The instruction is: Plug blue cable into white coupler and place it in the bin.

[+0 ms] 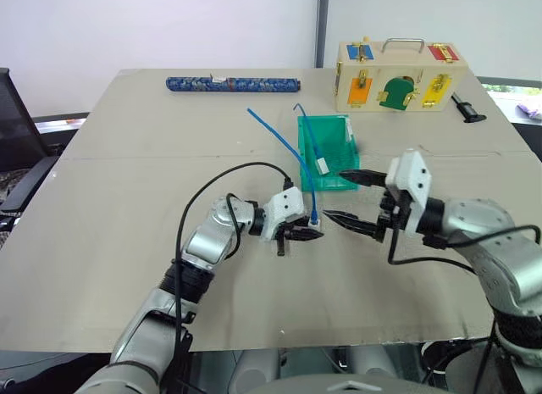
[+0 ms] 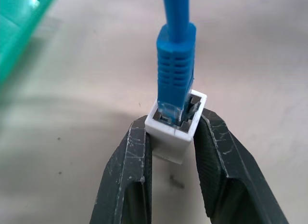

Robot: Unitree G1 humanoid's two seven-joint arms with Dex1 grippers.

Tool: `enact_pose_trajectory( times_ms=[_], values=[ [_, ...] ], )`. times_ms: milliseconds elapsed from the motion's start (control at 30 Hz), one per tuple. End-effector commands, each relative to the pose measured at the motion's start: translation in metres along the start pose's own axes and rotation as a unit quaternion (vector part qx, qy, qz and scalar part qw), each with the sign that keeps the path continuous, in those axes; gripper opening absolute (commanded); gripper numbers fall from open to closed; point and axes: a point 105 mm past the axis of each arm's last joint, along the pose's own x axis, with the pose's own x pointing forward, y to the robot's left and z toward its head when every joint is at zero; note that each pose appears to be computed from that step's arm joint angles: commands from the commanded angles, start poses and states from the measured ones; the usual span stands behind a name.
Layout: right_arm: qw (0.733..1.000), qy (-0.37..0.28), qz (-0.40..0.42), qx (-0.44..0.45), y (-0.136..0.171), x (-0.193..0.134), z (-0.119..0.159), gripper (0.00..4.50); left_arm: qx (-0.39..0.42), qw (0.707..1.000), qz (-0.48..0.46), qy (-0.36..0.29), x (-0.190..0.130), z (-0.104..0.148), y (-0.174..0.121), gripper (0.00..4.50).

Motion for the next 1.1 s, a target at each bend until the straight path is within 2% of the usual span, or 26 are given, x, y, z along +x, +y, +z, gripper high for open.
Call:
enact_pose_trajectory(
  times_ms=[33,100,233,467,600,767,967,1100],
  values=[
    [0.994,-0.005,-0.098,-0.041,-0.006,-0.027,0.011,3.85,-0.079,0.993,0.033,-0.082,-0.008,0.060,0.017,0.67],
    [0.986,0.002,-0.159,-0.051,-0.010,-0.042,0.007,3.85,-0.128,0.985,0.049,-0.107,-0.008,0.085,0.030,0.67],
    [0.969,-0.007,-0.245,-0.031,-0.016,-0.060,0.001,3.85,-0.187,0.969,0.110,-0.116,0.000,0.113,0.060,0.67],
    [0.960,-0.019,-0.278,0.001,-0.005,-0.069,-0.004,3.85,-0.252,0.945,0.197,-0.069,0.022,0.112,0.104,0.67],
    [0.958,-0.012,-0.285,0.006,-0.001,-0.072,-0.007,3.96,-0.269,0.942,0.182,-0.083,0.026,0.123,0.108,2.31],
    [0.958,-0.012,-0.285,0.009,0.001,-0.072,-0.008,3.96,-0.282,0.937,0.196,-0.069,0.017,0.123,0.112,4.35],
    [0.962,-0.009,-0.274,0.013,0.002,-0.072,-0.011,3.96,-0.296,0.936,0.180,-0.061,-0.012,0.125,0.094,4.45],
    [0.964,-0.008,-0.264,0.015,-0.001,-0.072,-0.012,3.96,-0.244,0.951,0.158,-0.104,-0.030,0.131,0.073,4.45]
  ],
)
